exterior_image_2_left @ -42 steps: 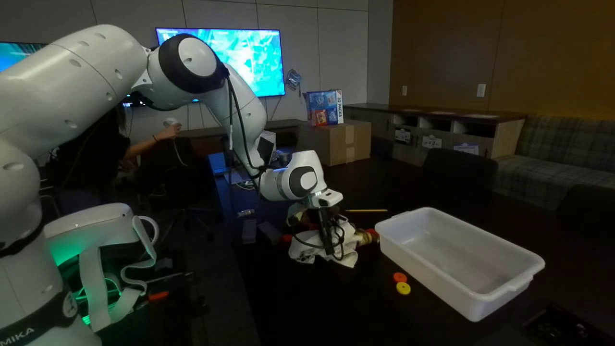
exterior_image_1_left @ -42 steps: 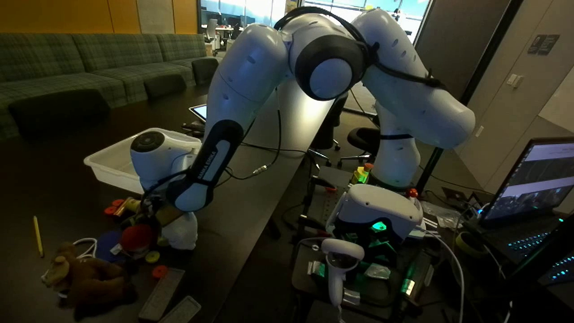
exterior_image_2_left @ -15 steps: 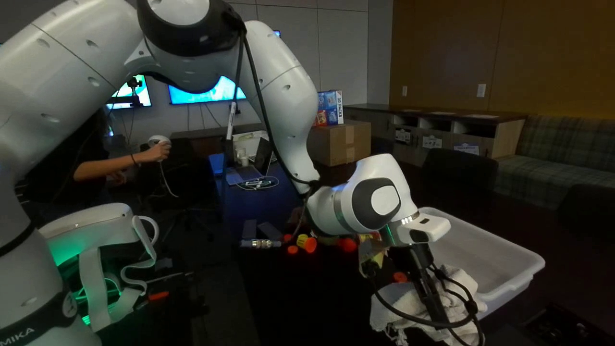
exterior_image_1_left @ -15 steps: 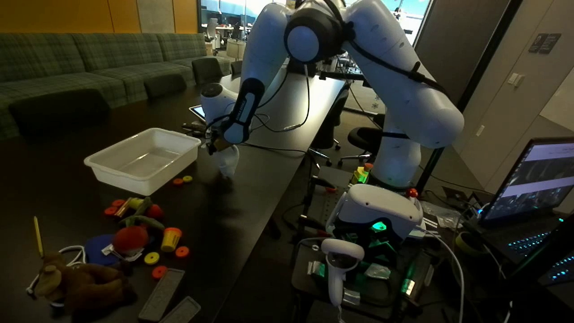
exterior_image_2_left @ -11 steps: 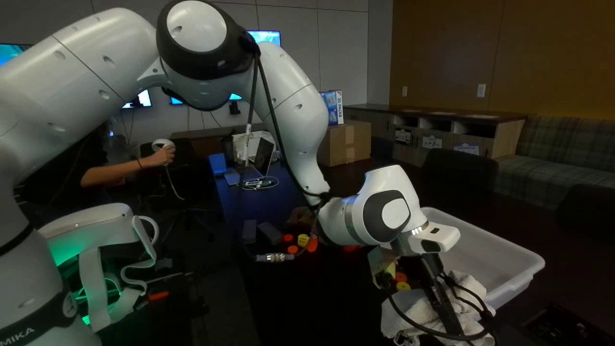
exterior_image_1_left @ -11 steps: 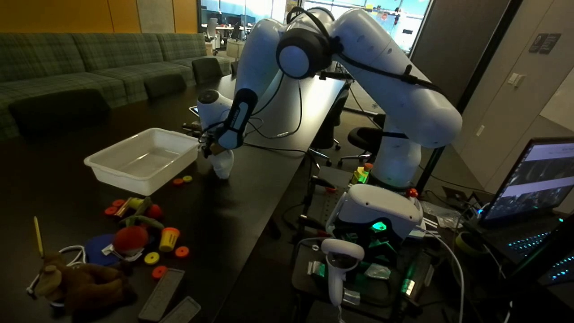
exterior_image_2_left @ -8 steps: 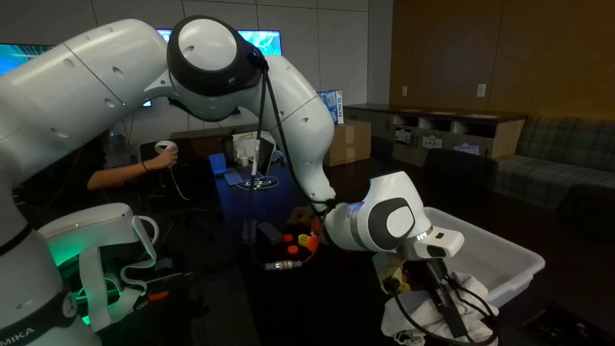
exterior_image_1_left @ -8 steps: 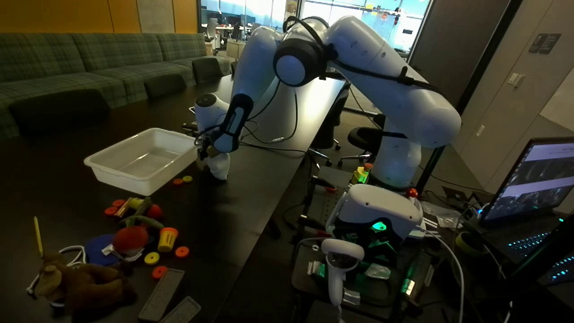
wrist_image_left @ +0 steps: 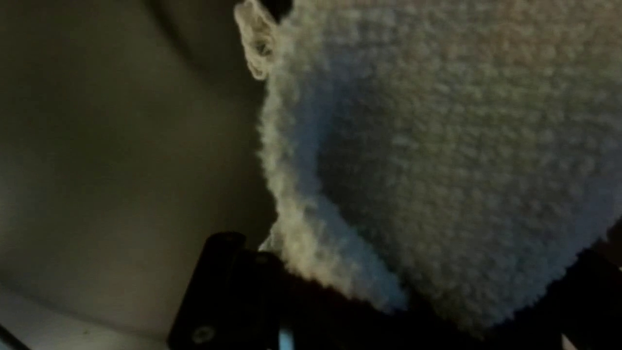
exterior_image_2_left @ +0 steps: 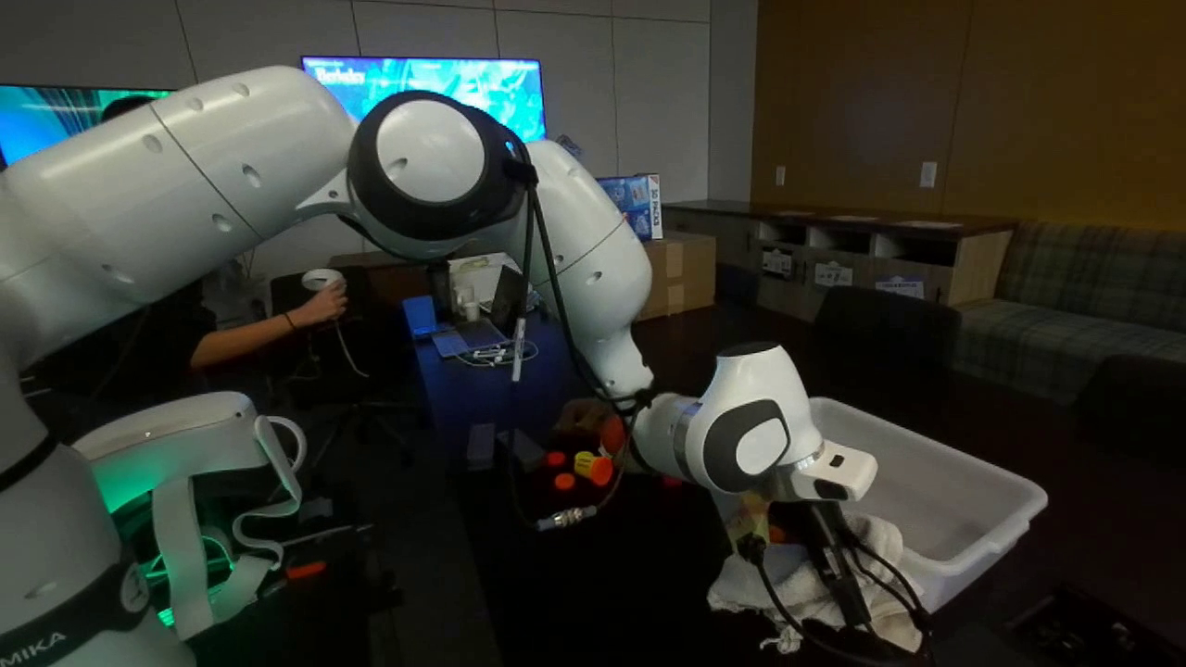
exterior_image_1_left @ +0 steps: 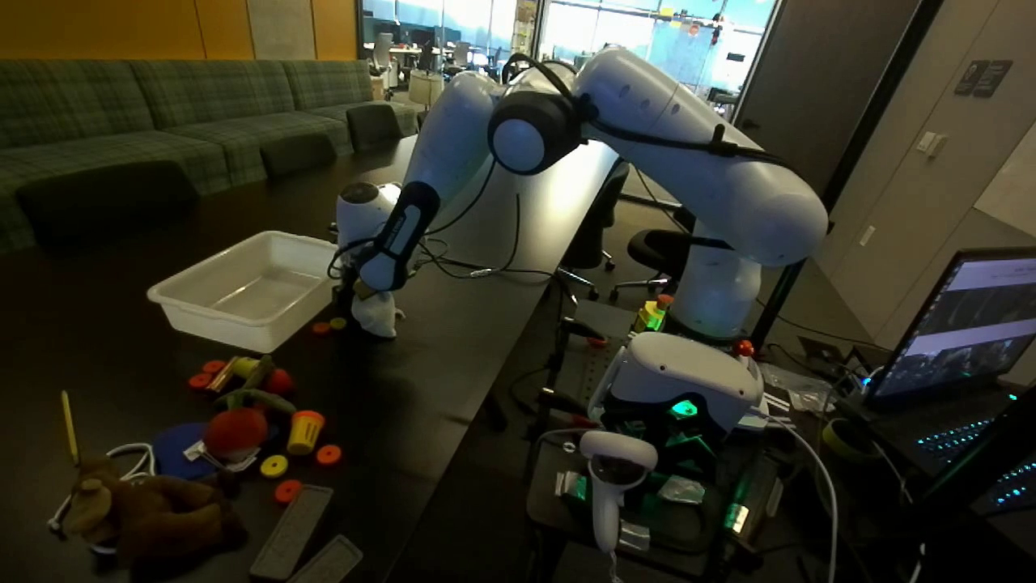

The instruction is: Pick up the cloth and sweep away the items on the table, then put the cloth in the bowl

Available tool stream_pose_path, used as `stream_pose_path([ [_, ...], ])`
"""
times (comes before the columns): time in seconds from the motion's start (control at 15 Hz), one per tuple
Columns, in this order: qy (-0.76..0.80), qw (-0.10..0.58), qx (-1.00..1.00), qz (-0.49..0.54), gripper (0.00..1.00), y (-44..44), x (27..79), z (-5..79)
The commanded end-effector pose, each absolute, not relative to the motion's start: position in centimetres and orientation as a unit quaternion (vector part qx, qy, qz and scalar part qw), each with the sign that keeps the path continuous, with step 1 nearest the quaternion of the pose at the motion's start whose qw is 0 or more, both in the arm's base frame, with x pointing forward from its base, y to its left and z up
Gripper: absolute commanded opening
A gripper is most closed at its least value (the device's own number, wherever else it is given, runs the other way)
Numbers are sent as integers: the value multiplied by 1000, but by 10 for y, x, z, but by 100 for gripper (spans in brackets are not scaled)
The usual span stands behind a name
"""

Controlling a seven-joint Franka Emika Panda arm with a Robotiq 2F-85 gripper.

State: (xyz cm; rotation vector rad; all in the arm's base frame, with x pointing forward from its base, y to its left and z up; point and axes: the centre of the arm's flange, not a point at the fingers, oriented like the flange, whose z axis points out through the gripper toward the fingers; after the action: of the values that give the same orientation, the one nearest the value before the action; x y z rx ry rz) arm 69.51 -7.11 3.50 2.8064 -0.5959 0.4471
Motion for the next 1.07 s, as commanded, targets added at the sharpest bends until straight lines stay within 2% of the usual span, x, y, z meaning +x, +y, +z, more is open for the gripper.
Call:
stream_pose_path([
  [0.0,-183,76,967,157,6,-47,704,28],
  [0.53,-138,4,980,142,6,51,688,29],
  [1.0,-92,-27,985,141,6,156,682,25],
])
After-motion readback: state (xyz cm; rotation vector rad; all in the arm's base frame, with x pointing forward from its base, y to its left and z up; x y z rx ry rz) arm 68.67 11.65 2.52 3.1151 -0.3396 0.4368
